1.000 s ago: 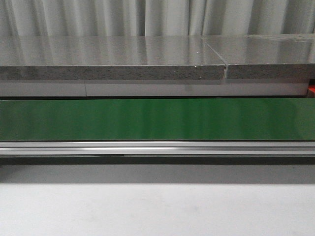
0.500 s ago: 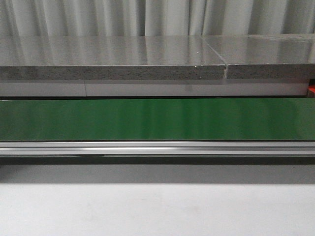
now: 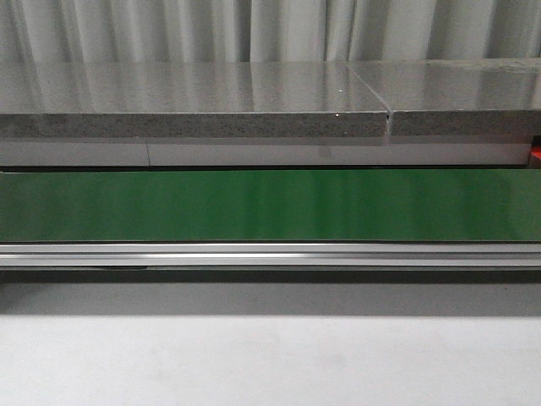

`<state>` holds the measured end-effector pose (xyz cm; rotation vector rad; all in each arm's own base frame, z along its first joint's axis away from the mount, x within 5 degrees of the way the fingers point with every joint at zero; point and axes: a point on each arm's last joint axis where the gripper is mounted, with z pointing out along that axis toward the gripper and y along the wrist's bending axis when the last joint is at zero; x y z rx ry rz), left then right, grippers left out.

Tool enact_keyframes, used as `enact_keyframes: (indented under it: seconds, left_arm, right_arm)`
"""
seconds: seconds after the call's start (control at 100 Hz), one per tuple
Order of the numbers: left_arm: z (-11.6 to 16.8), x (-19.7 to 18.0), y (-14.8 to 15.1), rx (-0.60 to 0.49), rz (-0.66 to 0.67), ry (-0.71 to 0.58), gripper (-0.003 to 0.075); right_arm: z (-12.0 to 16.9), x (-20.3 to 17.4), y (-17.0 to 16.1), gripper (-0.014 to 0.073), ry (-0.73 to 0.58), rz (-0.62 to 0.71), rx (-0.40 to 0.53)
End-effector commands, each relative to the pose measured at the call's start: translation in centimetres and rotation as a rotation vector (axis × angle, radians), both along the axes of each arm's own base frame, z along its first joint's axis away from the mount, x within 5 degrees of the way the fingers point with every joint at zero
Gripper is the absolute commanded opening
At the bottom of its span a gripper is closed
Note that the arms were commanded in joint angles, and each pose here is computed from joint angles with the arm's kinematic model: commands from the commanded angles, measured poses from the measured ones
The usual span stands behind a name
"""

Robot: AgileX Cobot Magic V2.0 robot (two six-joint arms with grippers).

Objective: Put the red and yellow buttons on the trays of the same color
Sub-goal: 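Lower the left gripper onto another red button and grasp it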

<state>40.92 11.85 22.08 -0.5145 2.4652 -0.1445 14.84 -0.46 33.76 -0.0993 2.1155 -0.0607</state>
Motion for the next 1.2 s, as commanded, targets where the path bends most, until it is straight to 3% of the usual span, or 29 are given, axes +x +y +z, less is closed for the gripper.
enact_keyframes:
  seconds: [0.0,0.19,0.4,0.84,1.19]
  left_arm:
    - [6.3,-0.9,-0.4,0.046,0.011,-0.174,0.0030]
    - [11.1,-3.7,-1.6,0.058,-0.019,-0.227,0.0030]
    - [12.8,-7.0,-3.9,0.066,-0.059,-0.249,0.0030]
    - [8.3,-8.8,-9.2,0.080,-0.201,-0.212,0.0030]
    - [5.4,-8.6,-9.5,0.072,-0.205,-0.154,0.0033]
  right_arm:
    - [1.4,0.1,-0.1,-0.0069,-0.091,-0.002,-0.018]
    - [1.4,0.1,-0.1,-0.0069,-0.091,-0.002,-0.018]
    - [1.4,0.1,-0.1,-0.0069,-0.091,-0.002,-0.018]
    - [1.4,0.1,-0.1,-0.0069,-0.091,-0.002,-0.018]
    - [1.4,0.1,-0.1,-0.0069,-0.091,-0.002,-0.018]
